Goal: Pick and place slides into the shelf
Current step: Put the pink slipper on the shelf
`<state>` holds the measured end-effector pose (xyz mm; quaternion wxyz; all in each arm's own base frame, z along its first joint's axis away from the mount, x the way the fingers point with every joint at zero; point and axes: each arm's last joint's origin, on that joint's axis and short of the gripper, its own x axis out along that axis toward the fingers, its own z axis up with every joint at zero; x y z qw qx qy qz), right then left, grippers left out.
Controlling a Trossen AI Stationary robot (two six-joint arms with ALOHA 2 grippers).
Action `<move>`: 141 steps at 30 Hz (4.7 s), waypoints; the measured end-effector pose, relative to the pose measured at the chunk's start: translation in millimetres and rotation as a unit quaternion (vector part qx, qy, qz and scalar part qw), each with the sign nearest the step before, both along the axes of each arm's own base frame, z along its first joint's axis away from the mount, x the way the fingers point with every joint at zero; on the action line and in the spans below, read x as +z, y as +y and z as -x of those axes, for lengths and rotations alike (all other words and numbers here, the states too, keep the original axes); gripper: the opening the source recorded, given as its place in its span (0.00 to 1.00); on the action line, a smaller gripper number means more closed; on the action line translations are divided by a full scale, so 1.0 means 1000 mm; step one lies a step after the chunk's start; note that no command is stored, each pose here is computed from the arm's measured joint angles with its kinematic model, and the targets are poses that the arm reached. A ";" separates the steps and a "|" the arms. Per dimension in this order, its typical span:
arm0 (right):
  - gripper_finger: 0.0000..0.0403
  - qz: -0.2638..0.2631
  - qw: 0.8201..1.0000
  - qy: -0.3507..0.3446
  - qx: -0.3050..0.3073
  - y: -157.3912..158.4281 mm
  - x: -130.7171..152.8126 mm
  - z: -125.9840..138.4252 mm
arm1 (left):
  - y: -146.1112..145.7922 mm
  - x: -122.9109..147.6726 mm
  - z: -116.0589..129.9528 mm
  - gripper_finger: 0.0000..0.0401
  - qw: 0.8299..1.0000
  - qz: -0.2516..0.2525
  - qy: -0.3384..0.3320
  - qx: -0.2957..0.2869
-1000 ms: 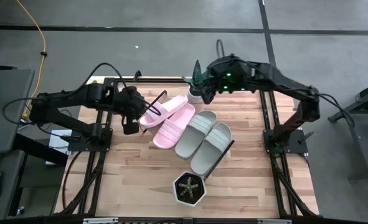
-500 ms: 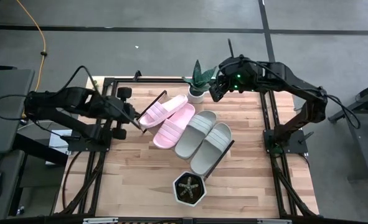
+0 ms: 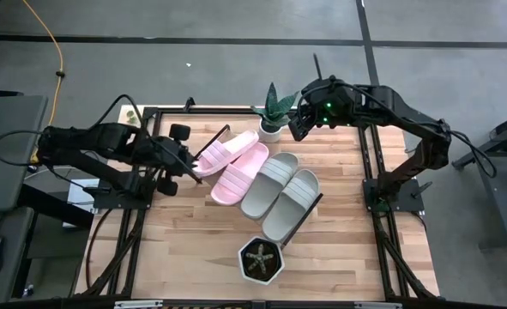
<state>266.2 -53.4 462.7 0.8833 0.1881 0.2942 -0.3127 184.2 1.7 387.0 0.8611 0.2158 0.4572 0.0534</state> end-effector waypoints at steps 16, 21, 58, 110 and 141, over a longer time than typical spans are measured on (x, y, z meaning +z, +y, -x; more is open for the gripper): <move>0.45 0.013 1.000 0.016 0.003 0.010 -0.002 0.000 | 0.003 -0.049 -0.015 0.59 0.997 -0.049 0.029 0.048; 0.45 0.011 1.000 0.016 0.003 0.010 -0.002 0.000 | 0.004 -0.050 -0.016 0.55 0.997 -0.058 0.022 0.054; 0.45 0.016 1.000 0.020 0.012 0.015 -0.002 0.000 | 0.006 -0.086 -0.035 0.38 0.990 -0.105 0.048 0.084; 0.45 0.039 0.999 0.028 0.004 0.014 -0.002 0.000 | 0.010 -0.047 -0.036 0.01 0.967 -0.235 0.035 0.094; 0.45 0.044 0.998 0.038 0.012 0.014 -0.003 0.001 | -0.009 -0.084 -0.055 0.00 0.970 -0.194 0.126 0.075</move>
